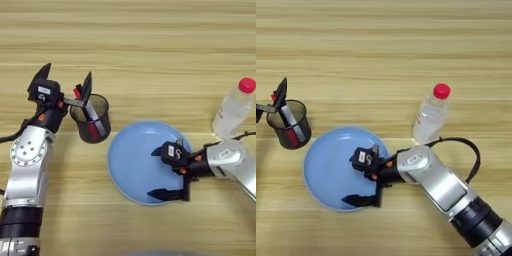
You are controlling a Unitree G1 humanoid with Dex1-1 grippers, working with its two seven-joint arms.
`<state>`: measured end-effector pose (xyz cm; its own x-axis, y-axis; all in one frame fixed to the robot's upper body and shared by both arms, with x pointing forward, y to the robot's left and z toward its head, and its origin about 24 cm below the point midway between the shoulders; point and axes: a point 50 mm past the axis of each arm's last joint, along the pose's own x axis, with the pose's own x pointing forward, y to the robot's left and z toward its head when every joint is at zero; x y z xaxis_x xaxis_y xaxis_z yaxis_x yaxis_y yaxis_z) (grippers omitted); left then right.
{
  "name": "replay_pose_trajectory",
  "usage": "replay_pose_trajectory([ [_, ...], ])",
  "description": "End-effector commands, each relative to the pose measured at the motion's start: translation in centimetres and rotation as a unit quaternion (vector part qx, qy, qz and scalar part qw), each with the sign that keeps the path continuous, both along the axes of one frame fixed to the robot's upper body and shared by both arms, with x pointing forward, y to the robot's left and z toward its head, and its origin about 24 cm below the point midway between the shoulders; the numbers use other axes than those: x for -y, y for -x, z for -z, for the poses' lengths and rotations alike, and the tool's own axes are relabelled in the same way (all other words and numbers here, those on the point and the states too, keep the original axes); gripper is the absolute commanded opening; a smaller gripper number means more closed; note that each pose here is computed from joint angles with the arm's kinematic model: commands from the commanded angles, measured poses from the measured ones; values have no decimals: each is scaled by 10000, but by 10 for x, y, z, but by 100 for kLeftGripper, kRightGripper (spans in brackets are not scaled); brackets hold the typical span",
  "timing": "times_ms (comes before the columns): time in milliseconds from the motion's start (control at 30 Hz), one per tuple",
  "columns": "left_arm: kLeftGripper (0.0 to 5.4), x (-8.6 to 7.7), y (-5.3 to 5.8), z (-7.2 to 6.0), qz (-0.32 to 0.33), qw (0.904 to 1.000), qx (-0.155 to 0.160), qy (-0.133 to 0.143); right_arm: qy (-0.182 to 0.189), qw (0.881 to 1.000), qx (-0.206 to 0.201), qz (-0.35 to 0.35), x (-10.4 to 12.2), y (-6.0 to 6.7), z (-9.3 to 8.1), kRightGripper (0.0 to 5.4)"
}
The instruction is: Move the objects on the table
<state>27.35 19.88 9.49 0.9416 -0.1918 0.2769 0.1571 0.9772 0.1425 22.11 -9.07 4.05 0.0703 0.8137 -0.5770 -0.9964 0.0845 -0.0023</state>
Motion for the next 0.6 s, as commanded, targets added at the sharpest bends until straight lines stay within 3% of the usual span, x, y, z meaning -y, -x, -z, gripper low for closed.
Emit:
replay_pose_trajectory([
  [33, 536, -1, 0, -1, 7, 10000, -29, -12, 491, 9976, -452, -161, 12, 15, 21, 540],
  [600, 536, -3, 0, -1, 14, 10000, -30, -12, 636, 9906, -424, -1135, 20, 35, 23, 540],
])
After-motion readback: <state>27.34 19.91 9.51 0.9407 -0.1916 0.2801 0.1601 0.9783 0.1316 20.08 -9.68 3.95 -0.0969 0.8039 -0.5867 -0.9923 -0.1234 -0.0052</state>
